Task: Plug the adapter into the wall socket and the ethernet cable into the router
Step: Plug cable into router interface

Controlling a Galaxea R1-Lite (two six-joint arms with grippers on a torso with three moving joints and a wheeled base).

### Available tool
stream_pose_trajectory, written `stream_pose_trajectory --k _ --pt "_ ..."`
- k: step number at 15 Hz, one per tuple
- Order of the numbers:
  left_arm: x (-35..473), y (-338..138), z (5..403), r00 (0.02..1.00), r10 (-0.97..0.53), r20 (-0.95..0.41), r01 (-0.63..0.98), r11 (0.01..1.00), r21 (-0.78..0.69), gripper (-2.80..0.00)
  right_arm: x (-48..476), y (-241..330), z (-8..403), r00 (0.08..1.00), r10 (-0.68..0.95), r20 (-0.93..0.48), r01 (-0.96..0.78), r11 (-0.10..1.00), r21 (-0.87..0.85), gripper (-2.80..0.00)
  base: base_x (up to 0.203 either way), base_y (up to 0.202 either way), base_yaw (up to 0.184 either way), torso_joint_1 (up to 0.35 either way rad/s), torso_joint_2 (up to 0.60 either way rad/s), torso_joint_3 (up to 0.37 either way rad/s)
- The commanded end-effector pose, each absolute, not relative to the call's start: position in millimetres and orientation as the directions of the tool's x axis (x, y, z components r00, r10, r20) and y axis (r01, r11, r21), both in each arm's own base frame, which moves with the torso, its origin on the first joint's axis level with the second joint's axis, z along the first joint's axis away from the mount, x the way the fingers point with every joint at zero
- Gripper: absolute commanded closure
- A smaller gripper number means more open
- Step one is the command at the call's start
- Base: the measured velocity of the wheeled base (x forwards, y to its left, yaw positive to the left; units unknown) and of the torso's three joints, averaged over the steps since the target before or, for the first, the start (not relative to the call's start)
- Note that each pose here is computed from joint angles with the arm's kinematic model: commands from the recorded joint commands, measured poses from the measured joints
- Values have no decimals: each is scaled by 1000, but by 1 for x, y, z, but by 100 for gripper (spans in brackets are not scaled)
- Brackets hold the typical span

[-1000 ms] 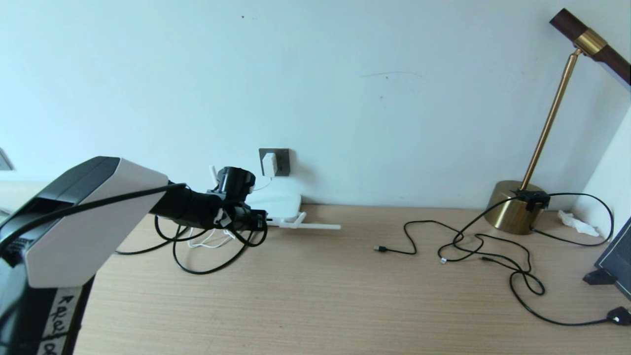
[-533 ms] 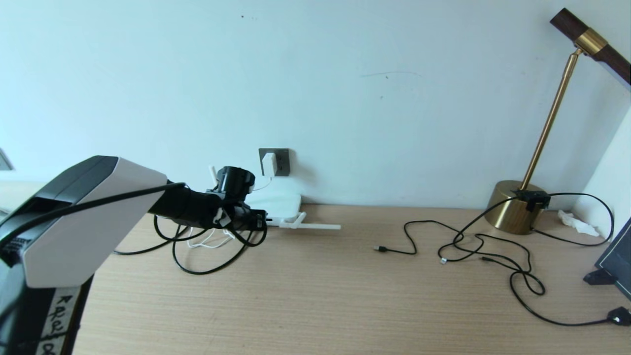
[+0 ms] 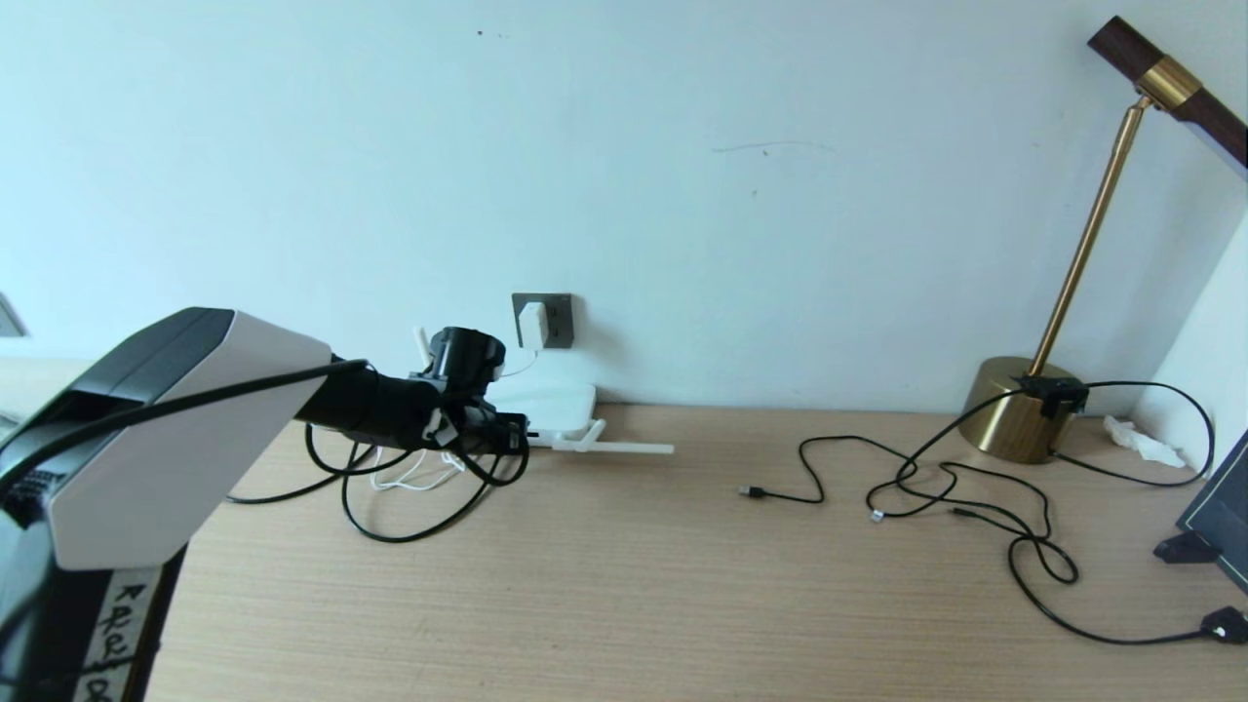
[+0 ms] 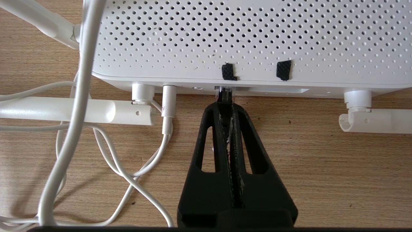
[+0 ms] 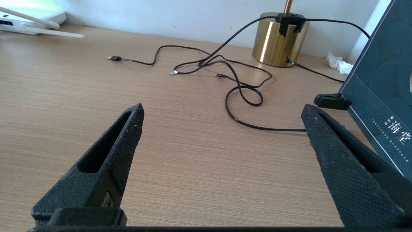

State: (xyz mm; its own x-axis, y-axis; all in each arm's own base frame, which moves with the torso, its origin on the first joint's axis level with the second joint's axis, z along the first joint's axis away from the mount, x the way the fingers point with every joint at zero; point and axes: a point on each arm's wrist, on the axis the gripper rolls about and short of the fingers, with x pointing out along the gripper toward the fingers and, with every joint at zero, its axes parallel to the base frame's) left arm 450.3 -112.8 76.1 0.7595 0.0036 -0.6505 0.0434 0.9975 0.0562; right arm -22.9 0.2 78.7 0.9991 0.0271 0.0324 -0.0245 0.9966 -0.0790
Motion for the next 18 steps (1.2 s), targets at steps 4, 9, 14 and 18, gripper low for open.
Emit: stream_pose_trajectory --k 4,9,14,18 --pt "452 -113 77 764 4 -646 41 998 55 0 -22 0 76 999 28 21 -26 996 -80 -280 0 0 0 0 0 0" --pt "452 -114 78 763 3 -646 36 998 47 0 -22 0 76 999 28 21 -26 996 -80 -280 0 0 0 0 0 0" --pt "452 -115 78 762 2 -647 37 998 47 0 -22 0 76 999 29 21 -27 996 -80 -280 0 0 0 0 0 0" --pt "455 -115 78 762 2 -647 37 998 47 0 -22 0 76 999 28 21 -26 996 -80 -280 0 0 0 0 0 0"
